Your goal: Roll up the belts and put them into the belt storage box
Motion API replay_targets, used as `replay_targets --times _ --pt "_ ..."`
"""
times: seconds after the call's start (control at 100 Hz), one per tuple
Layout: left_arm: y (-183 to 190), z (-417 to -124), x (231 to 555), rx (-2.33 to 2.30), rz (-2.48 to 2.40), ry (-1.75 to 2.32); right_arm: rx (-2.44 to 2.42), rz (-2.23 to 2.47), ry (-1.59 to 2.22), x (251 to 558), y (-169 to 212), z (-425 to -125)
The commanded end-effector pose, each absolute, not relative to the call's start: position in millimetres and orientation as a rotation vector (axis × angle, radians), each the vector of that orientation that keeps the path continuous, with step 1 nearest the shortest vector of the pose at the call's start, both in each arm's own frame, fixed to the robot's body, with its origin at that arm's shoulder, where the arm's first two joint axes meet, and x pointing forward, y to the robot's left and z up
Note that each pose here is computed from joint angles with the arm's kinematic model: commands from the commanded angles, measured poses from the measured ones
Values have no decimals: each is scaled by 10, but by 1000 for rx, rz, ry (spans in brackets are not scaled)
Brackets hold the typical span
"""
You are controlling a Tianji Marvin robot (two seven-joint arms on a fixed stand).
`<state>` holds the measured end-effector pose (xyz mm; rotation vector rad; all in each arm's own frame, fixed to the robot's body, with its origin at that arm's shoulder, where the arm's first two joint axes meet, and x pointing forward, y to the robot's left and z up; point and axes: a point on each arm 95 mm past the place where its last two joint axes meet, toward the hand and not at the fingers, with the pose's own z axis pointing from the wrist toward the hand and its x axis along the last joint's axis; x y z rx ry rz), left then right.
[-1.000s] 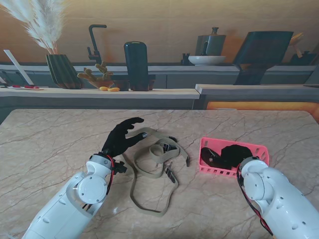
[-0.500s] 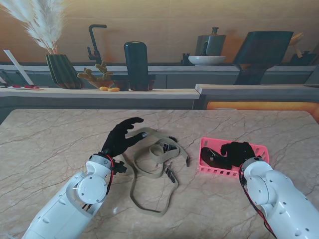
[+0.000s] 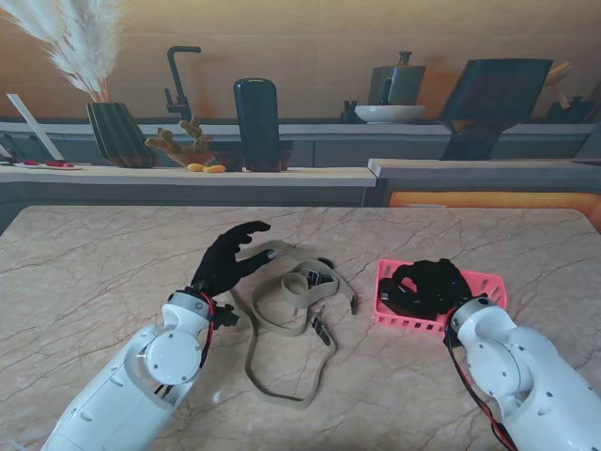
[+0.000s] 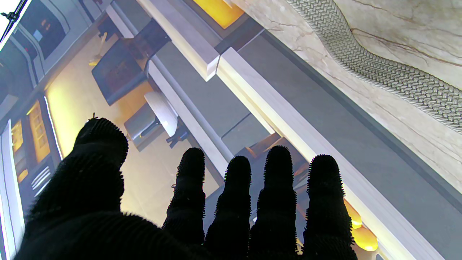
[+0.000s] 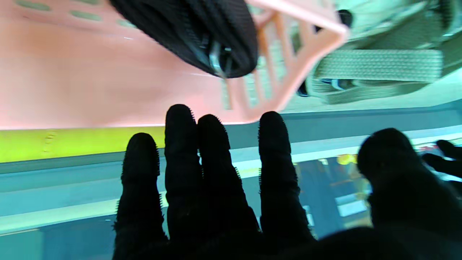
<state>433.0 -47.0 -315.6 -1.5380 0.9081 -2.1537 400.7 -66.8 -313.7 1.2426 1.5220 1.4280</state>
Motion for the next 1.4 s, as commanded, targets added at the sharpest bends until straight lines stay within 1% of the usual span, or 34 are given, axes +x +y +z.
replay_targets --times 0.0,0.29,0.47,0.83,1.15,1.39 --pt "-485 -3177 4307 -1549 -2154 905 1220 1473 1552 3946 -526 -3105" --pt "-477 -3179 4298 -1548 -2154 902 1013 1557 1790 3783 -243 -3082" --pt "-473 -3181 4294 -1547 -2155 902 867 1542 1930 3755 -140 -3131" --pt "-469 -3185 4291 -1549 -2154 902 817 1520 1976 3848 66 -3360" --pt "-462 -3182 4290 -1548 -2153 898 753 1400 2135 3968 206 -3353" --pt "-455 -3176 4289 -1547 -2153 894 782 1381 2152 4031 380 -3440"
